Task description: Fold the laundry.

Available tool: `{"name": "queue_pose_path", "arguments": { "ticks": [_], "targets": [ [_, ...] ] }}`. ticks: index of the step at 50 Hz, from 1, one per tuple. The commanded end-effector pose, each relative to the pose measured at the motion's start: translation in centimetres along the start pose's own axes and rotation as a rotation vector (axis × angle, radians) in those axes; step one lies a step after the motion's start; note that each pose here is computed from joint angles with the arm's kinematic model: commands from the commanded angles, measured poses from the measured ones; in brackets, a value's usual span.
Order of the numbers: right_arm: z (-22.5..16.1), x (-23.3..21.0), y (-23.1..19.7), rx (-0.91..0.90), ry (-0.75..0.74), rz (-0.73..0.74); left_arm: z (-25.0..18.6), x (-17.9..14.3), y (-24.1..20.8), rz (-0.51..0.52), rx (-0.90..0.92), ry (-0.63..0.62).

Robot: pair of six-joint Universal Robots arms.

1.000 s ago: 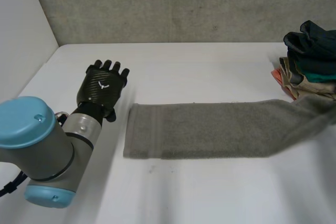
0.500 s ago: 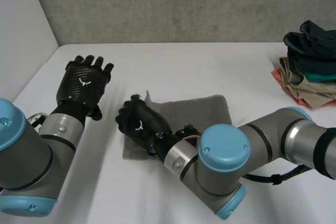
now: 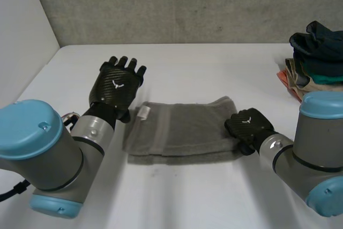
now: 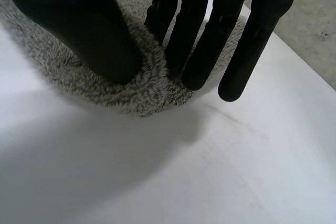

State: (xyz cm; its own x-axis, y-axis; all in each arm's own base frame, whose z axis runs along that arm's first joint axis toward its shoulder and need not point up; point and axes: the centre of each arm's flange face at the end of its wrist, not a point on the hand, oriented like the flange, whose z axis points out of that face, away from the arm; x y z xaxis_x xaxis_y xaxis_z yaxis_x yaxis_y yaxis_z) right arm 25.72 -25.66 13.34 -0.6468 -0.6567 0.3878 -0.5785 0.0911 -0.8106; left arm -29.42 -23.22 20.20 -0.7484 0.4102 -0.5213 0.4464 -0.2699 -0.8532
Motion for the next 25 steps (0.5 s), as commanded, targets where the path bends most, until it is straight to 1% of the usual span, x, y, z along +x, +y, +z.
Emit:
{"name": "queue_pose_path", "arguments": {
  "ticks": [1, 2, 3, 5, 6, 7, 8, 10, 11, 13, 14, 18, 20, 23, 24, 25],
  "targets": [
    [1.5, 1.5, -1.7, 0.102, 0.128, -0.098, -0.5, 0.2, -0.1, 0.002, -0.001, 0.007],
    [1.6, 1.6, -2.2, 0.128, 0.152, -0.108, -0.5, 0.1, -0.1, 0.002, -0.001, 0.007],
    [1.4, 1.5, -4.1, 0.204, 0.194, -0.133, -0.6, 0.0, -0.2, 0.005, -0.002, 0.004],
    [0.7, 0.7, -6.8, 0.299, 0.21, -0.16, -0.7, -0.4, -0.4, 0.005, -0.002, -0.001],
    [0.3, -0.1, -8.0, 0.339, 0.197, -0.176, -0.8, -0.5, -0.5, 0.005, -0.001, -0.004],
    [-0.3, -2.1, -9.9, 0.404, 0.157, -0.203, -0.9, -0.7, -0.6, 0.004, 0.001, -0.009],
    [-0.5, -3.4, -10.5, 0.43, 0.128, -0.216, -0.9, -1.3, -0.7, 0.003, -0.005, -0.022],
    [-0.3, -6.2, -10.9, 0.464, 0.065, -0.246, -0.9, -1.7, -0.5, 0.003, -0.014, -0.033],
    [-0.2, -8.9, -11.1, 0.491, 0.005, -0.288, -1.0, -2.3, -0.4, 0.002, -0.028, -0.05],
    [-0.1, -11.4, -11.0, 0.51, -0.056, -0.344, -1.0, -2.8, -0.3, 0.001, -0.04, -0.07],
    [-0.1, -13.5, -10.5, 0.526, -0.113, -0.401, -1.0, -3.4, -0.3, -0.002, -0.049, -0.098],
    [-0.4, -16.5, -9.4, 0.565, -0.243, -0.464, -0.9, -4.7, 0.2, -0.026, -0.089, -0.179],
    [-0.5, -16.6, -9.4, 0.575, -0.26, -0.456, -0.9, -5.1, 0.3, -0.045, -0.094, -0.205],
    [-0.5, -16.1, -9.8, 0.567, -0.26, -0.368, -0.7, -5.3, 0.0, -0.084, -0.083, -0.214],
    [-0.3, -15.6, -9.9, 0.554, -0.248, -0.328, -0.7, -5.3, -0.1, -0.095, -0.079, -0.214],
    [0.0, -13.7, -10.3, 0.525, -0.209, -0.228, -0.5, -5.4, -0.3, -0.112, -0.067, -0.214]
  ]
}}
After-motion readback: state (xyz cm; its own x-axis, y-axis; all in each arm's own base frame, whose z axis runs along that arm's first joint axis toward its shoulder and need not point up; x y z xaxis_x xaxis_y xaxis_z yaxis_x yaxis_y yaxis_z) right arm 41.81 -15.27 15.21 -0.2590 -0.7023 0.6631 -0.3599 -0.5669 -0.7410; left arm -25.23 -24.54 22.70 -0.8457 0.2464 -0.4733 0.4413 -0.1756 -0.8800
